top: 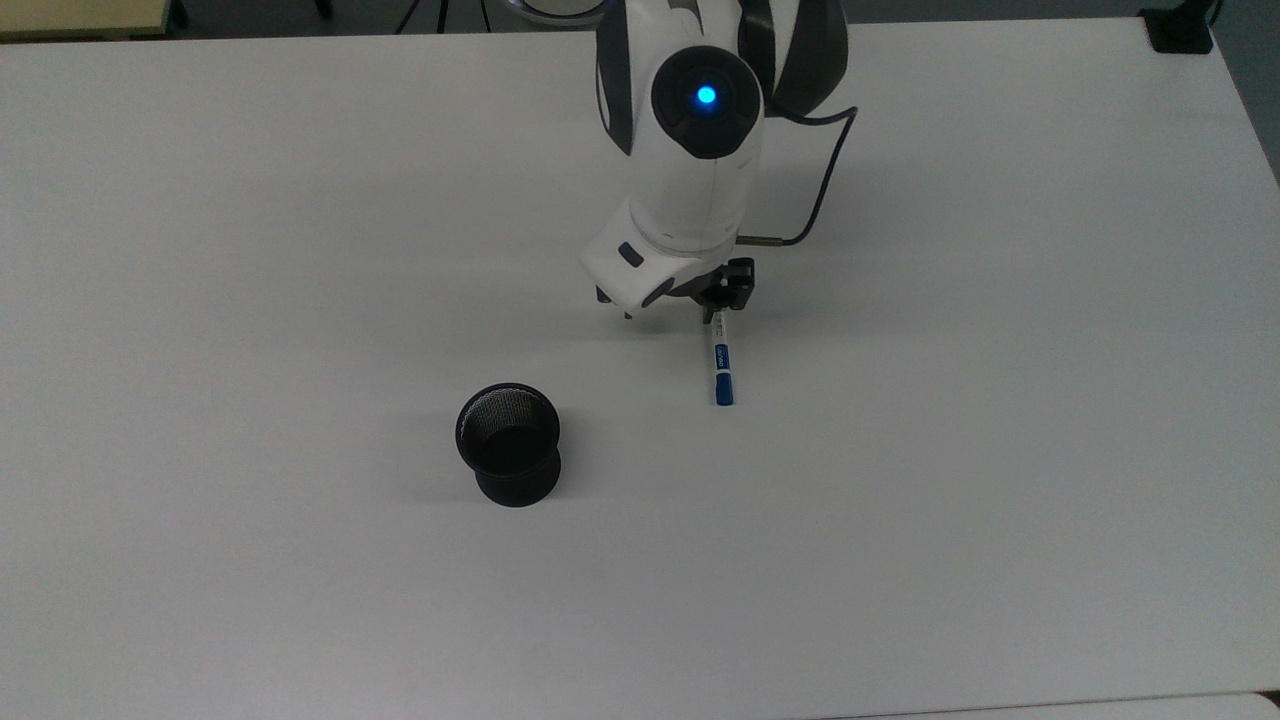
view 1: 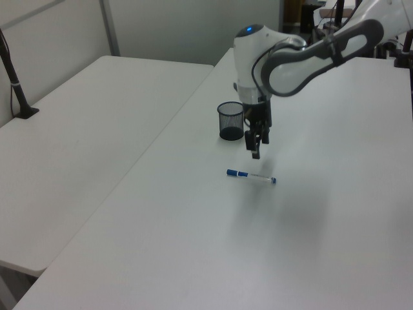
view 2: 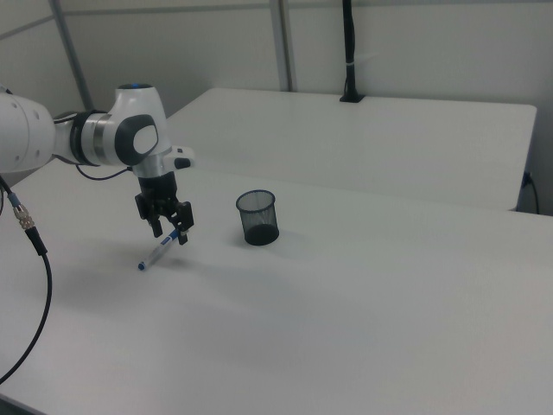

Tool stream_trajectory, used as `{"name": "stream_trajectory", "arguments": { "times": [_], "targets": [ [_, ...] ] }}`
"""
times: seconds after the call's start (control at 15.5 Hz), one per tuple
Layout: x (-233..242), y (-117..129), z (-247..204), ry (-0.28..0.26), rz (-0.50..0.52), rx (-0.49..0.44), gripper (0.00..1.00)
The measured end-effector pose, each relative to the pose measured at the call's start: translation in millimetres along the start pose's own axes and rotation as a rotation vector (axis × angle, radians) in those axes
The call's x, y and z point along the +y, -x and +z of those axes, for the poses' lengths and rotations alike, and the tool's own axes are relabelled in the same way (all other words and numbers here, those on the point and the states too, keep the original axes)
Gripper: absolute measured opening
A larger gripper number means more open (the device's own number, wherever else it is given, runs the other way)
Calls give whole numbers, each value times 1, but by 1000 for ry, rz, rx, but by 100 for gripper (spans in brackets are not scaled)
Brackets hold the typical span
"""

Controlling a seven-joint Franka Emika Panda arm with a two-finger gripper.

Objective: Insert the marker
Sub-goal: 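Lower the open gripper over the marker's blue cap end, then close the gripper on the marker near its blue cap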

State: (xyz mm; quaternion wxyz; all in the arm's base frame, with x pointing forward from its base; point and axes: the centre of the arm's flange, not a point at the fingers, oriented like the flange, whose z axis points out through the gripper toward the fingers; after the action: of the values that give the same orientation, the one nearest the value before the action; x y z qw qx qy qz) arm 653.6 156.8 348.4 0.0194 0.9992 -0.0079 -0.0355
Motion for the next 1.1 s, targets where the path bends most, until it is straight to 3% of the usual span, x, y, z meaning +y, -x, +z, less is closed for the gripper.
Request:
{"name": "stream_trajectory", "arguments": {
  "times": [0.32,0.65,1.1],
  "targets": [
    [-25,1,7,1,-1,15,77],
    [-31,-16,19,6,2,24,69],
    [-52,-32,38,15,13,31,66]
  ]
}}
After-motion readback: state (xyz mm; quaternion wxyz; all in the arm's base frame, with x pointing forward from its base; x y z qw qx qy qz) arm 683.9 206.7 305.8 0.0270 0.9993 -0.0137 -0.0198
